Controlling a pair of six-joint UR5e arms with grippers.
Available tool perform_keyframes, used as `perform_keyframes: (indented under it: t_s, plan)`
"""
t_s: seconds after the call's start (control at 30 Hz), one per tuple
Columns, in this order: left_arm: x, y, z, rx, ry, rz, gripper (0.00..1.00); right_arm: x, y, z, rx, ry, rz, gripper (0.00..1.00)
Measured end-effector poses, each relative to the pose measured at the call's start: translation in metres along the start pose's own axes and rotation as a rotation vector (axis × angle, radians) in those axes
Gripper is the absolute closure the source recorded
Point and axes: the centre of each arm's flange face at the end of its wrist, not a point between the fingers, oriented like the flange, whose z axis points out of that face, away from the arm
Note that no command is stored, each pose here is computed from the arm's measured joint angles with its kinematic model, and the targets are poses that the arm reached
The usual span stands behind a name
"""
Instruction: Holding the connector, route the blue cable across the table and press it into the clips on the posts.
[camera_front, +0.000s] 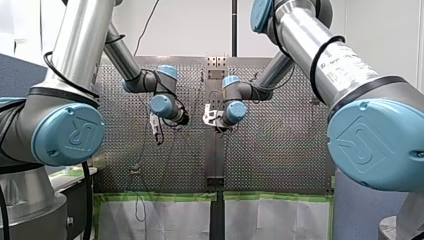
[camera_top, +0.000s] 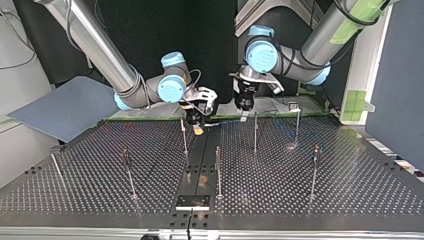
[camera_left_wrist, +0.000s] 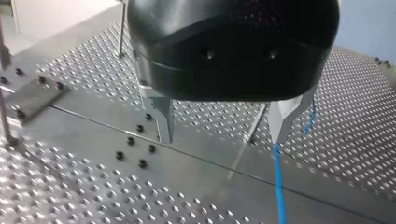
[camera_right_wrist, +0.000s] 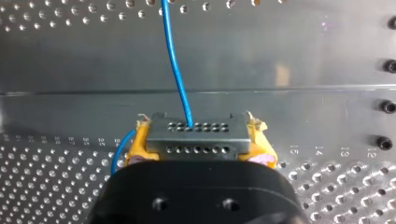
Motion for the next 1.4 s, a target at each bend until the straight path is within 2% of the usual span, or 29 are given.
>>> perform_keyframes:
  t_s: [0.2,0.57,0.9,1.13,1.37,1.4]
  plan:
    - [0.011,-0.006,0.014,-0.012,0.007,0.022,0.00,0.000,0.001,0.000,-0.001,0.000,0.000,1.00]
    - [0.023,-0.011,0.052,-0.067,-0.021,0.023,0.00,0.001,0.003,0.001,-0.004,0.002,0.002,1.00]
    - [0.054,-0.007,0.076,-0.085,0.038,0.037,0.00,0.001,0.005,0.002,-0.007,0.003,0.004,1.00]
    - [0.067,-0.007,0.099,-0.103,0.035,0.023,0.00,0.001,0.006,0.002,-0.004,0.002,0.003,1.00]
    - [0.072,-0.005,0.102,-0.137,0.046,0.029,0.00,0.002,0.008,0.002,-0.006,0.004,0.005,1.00]
    - [0.072,-0.005,0.102,-0.140,0.047,0.031,0.07,0.002,0.008,0.002,-0.006,0.003,0.005,1.00]
